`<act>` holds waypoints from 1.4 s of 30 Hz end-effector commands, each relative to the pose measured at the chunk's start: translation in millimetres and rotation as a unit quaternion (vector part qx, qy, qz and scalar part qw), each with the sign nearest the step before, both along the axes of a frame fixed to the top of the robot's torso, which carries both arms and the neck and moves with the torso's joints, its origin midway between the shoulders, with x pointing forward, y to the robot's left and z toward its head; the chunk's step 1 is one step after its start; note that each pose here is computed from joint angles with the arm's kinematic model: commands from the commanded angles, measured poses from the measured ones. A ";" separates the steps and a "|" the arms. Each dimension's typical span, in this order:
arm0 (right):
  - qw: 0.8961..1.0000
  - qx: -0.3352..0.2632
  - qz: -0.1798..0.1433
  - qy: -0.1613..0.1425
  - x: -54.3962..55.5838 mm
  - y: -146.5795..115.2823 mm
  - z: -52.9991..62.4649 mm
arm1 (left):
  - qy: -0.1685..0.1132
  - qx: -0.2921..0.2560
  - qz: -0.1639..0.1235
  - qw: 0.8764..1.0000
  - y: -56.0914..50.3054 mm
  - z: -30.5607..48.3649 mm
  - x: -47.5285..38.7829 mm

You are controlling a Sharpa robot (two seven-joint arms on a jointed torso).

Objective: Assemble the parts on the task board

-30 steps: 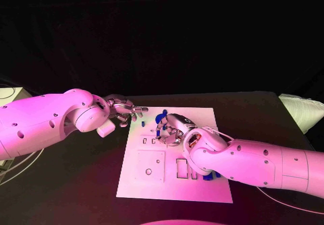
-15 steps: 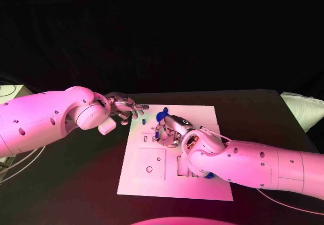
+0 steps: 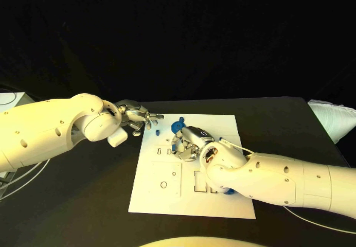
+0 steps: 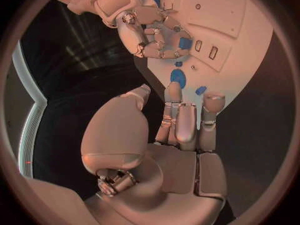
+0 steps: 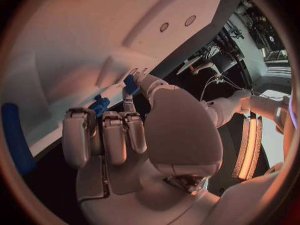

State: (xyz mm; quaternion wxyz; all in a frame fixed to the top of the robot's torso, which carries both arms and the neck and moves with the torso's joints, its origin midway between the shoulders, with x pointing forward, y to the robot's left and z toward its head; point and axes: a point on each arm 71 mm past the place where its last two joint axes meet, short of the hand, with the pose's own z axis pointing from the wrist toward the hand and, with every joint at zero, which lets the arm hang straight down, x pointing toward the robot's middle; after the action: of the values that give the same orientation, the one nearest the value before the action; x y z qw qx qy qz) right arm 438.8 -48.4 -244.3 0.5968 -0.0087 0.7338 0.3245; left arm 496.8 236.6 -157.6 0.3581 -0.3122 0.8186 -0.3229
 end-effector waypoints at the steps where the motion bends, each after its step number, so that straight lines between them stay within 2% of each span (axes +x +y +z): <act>1: 1.000 -0.016 0.009 0.000 -1.4 1.8 -2.5 | -0.001 0.000 -0.011 1.000 -2.9 0.6 -0.5; 42: 1.000 -0.012 0.008 0.002 -2.4 2.8 -6.0 | 0.005 0.013 -0.017 1.000 -1.5 -0.9 -0.6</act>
State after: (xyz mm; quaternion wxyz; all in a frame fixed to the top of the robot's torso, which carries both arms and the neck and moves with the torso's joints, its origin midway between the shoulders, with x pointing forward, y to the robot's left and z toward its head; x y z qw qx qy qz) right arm 437.1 -46.7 -250.1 0.5921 -0.0172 0.7403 0.3181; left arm 496.8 237.2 -158.5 0.3577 -0.3031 0.8252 -0.3152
